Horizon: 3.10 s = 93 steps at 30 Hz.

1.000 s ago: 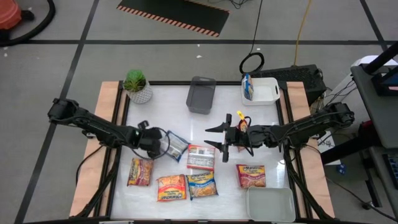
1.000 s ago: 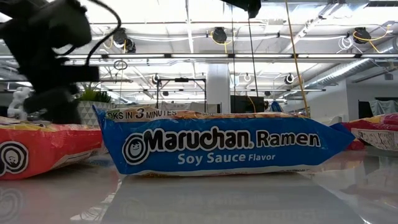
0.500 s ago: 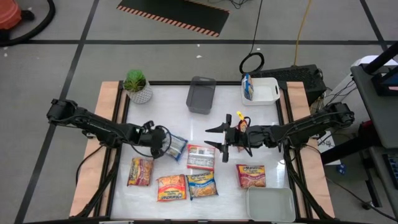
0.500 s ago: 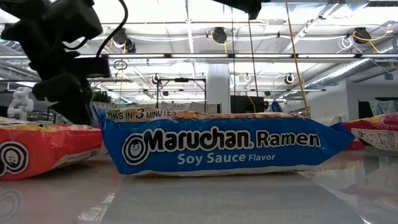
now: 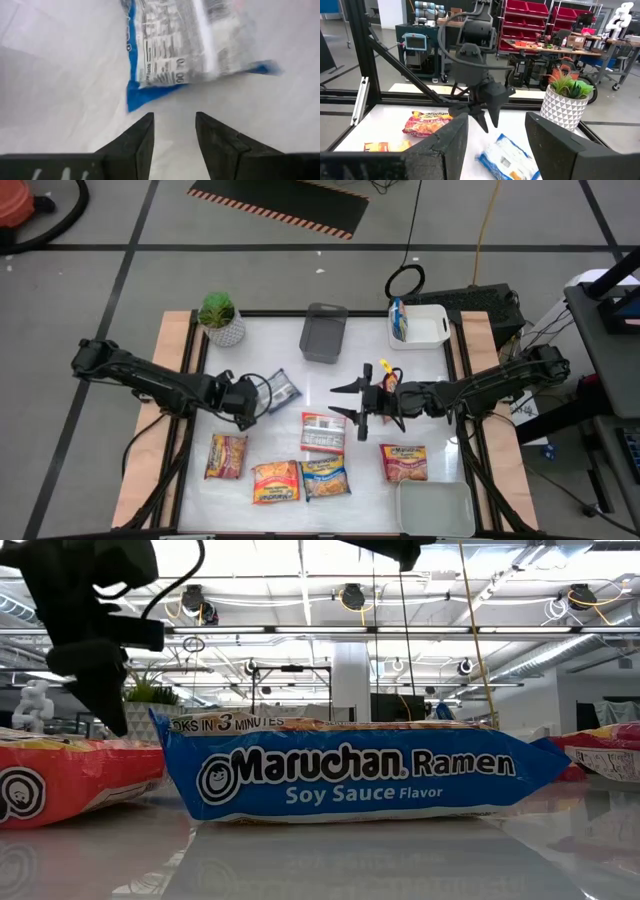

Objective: Sort Maruchan noodles
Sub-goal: Put the top blue noodle pack into the white bin

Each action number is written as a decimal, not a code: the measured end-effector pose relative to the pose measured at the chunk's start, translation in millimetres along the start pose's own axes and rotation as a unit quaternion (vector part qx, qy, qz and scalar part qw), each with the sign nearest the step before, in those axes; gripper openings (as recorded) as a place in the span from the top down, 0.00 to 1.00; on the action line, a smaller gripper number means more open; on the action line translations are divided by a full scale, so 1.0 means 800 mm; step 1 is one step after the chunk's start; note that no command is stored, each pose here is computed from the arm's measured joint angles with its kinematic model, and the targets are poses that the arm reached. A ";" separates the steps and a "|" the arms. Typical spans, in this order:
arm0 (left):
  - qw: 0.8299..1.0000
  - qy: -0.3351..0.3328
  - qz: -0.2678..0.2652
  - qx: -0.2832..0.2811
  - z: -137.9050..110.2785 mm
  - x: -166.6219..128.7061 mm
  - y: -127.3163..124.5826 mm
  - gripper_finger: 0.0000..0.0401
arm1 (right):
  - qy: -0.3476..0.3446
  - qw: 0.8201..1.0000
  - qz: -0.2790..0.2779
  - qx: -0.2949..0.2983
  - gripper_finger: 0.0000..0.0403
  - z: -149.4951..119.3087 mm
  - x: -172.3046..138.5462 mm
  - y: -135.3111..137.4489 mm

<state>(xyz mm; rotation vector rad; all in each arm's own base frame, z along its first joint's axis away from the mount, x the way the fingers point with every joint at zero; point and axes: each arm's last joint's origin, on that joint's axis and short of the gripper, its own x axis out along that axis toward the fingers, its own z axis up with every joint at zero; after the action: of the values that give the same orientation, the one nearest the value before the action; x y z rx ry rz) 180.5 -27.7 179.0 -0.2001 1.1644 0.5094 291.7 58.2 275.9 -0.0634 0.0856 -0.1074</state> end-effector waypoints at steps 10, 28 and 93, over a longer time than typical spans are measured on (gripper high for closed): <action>0.999 -0.023 -0.023 -0.012 0.000 -0.005 -0.010 0.63 | 0.001 1.000 0.000 0.004 0.52 0.000 0.000 0.000; 0.999 -0.004 0.034 0.011 -0.040 0.062 0.033 0.63 | 0.001 1.000 0.000 0.000 0.52 0.000 0.000 0.000; 0.980 -0.075 -0.097 -0.155 -0.008 0.065 -0.007 0.42 | 0.023 1.000 0.002 0.000 0.52 -0.006 0.000 0.000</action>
<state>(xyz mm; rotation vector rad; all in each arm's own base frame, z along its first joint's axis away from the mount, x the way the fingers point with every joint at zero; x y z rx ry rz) 193.5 -20.5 128.8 -0.5293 0.9027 0.5220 291.2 58.1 271.2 -0.0606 0.1307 -0.1048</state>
